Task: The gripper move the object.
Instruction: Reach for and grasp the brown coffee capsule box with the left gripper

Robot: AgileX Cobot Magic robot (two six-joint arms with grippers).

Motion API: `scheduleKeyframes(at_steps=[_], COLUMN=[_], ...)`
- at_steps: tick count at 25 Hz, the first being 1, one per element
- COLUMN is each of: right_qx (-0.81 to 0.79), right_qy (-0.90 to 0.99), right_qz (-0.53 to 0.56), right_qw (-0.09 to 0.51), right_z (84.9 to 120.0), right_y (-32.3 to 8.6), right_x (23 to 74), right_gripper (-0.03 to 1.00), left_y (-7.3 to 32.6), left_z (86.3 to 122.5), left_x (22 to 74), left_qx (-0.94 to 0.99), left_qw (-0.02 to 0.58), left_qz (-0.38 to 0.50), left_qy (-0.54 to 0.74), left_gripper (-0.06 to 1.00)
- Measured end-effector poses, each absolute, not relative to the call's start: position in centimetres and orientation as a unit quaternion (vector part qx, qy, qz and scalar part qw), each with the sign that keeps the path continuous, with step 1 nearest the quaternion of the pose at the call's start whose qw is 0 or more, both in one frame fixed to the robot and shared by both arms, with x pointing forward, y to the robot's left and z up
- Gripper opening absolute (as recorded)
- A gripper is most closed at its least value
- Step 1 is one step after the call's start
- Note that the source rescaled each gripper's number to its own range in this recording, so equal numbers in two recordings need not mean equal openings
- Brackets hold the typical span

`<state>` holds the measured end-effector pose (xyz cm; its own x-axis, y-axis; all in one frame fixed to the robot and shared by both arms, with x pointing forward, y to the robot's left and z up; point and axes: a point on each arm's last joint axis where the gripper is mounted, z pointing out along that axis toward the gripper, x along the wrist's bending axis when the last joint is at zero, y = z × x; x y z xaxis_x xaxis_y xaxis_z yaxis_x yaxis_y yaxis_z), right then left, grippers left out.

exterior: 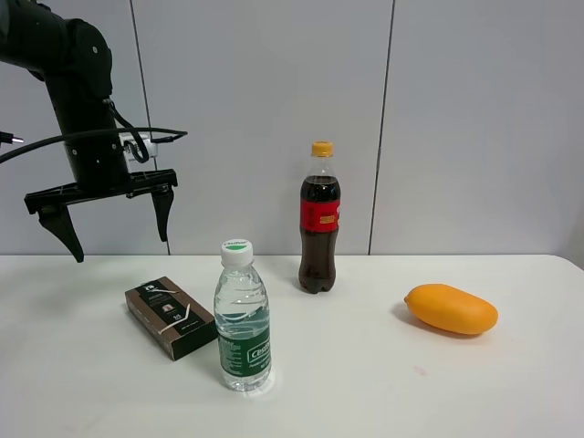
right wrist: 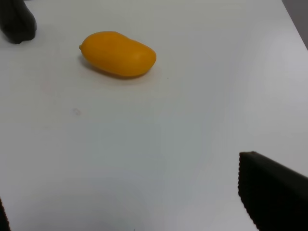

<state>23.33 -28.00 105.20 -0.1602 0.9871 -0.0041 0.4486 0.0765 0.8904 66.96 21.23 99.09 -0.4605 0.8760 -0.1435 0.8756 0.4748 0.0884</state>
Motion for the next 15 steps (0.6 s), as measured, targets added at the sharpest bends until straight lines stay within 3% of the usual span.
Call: scheduleKeyframes(at_steps=[8,15], right_qx=[0.552,0.552], right_qy=[0.65,0.65], right_qz=[0.396,0.396], right_qw=[0.34,0.34], right_z=[105.2,105.2], right_y=[-28.0,-28.0], right_x=[23.3,23.3], right_gripper=[1.0,1.0], left_y=[19.1,17.0], left_z=[98.0,93.8], left_x=[67.4,67.7], left_qx=[0.521,0.513], left_qw=[0.127,0.105], left_qz=[0.002,-0.029], left_qy=[0.844,0.851], left_gripper=[1.0,1.0])
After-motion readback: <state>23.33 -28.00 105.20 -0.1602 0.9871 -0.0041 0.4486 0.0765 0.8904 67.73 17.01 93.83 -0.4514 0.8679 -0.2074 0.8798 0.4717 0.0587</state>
